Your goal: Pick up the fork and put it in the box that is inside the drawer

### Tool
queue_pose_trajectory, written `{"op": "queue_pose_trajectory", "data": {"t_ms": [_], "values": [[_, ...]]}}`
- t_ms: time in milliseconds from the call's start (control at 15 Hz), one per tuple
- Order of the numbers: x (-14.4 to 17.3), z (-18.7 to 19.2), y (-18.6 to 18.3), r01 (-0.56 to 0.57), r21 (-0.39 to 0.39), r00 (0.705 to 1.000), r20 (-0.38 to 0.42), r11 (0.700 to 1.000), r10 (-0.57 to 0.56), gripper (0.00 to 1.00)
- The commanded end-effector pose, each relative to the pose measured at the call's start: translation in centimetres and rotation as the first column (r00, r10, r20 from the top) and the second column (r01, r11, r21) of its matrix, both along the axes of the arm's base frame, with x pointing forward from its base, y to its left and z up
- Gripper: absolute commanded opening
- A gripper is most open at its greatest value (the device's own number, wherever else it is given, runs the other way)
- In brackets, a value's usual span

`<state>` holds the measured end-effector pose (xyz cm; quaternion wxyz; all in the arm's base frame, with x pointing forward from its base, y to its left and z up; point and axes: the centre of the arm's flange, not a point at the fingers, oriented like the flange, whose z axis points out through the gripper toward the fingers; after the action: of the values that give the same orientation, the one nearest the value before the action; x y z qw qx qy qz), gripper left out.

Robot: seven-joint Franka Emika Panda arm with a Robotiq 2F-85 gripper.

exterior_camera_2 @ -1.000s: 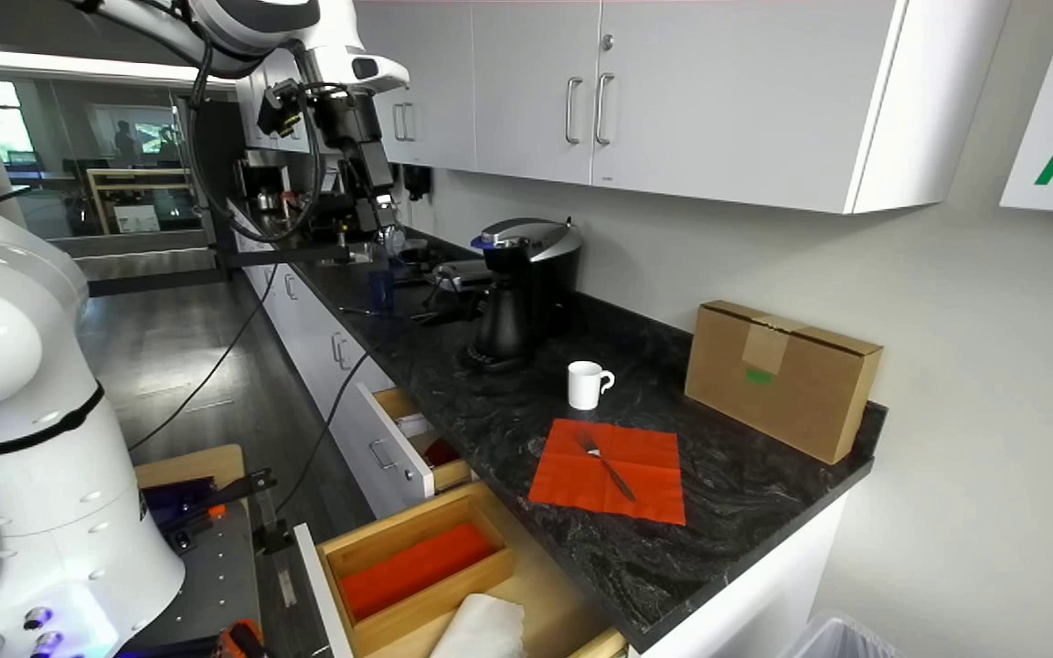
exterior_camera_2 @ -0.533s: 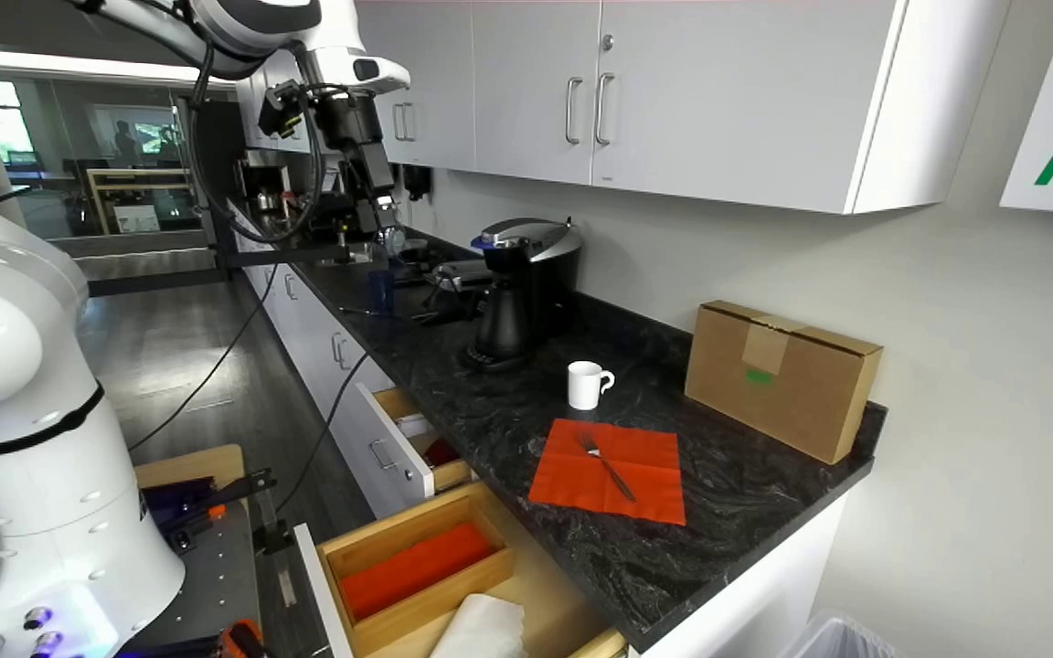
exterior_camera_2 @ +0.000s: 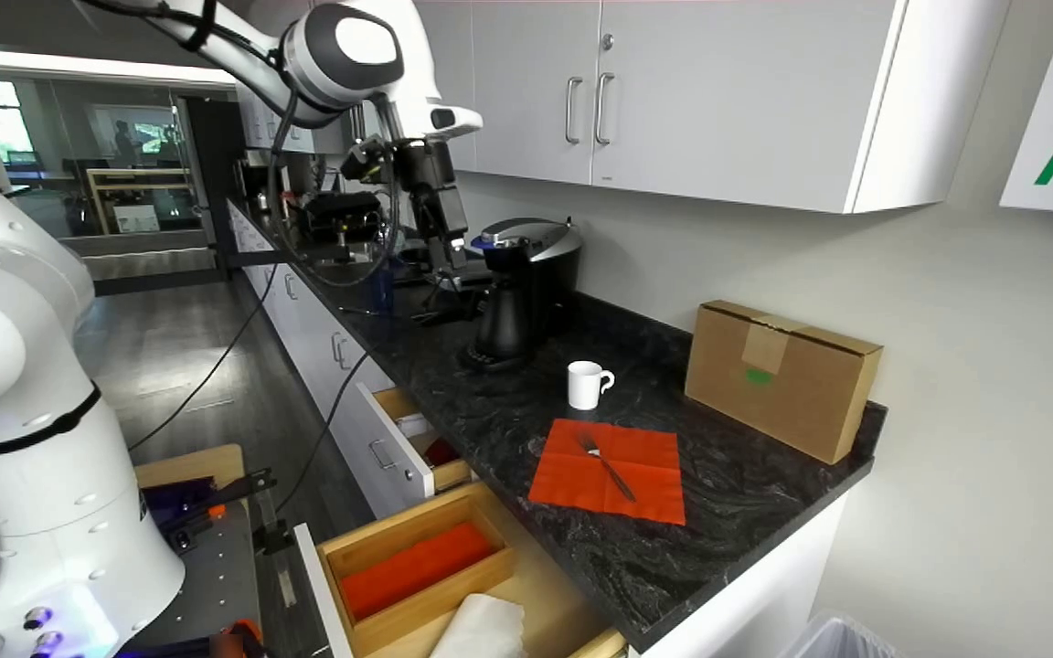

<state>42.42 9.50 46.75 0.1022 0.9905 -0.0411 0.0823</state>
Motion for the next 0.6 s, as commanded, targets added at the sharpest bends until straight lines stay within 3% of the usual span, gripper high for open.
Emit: {"op": "queue_pose_trajectory", "data": {"t_ms": [0,267,533], "values": [[6.3,-1.2,-1.6,0.163,0.094,0.986,0.029,0.982,-0.166,1.0],[10.2,-2.4,-3.7,0.352,0.163,0.934,-0.004,0.922,-0.356,1.0],[12.8,-4.7,-4.8,0.529,0.207,0.846,-0.056,0.823,-0.53,1.0]]}}
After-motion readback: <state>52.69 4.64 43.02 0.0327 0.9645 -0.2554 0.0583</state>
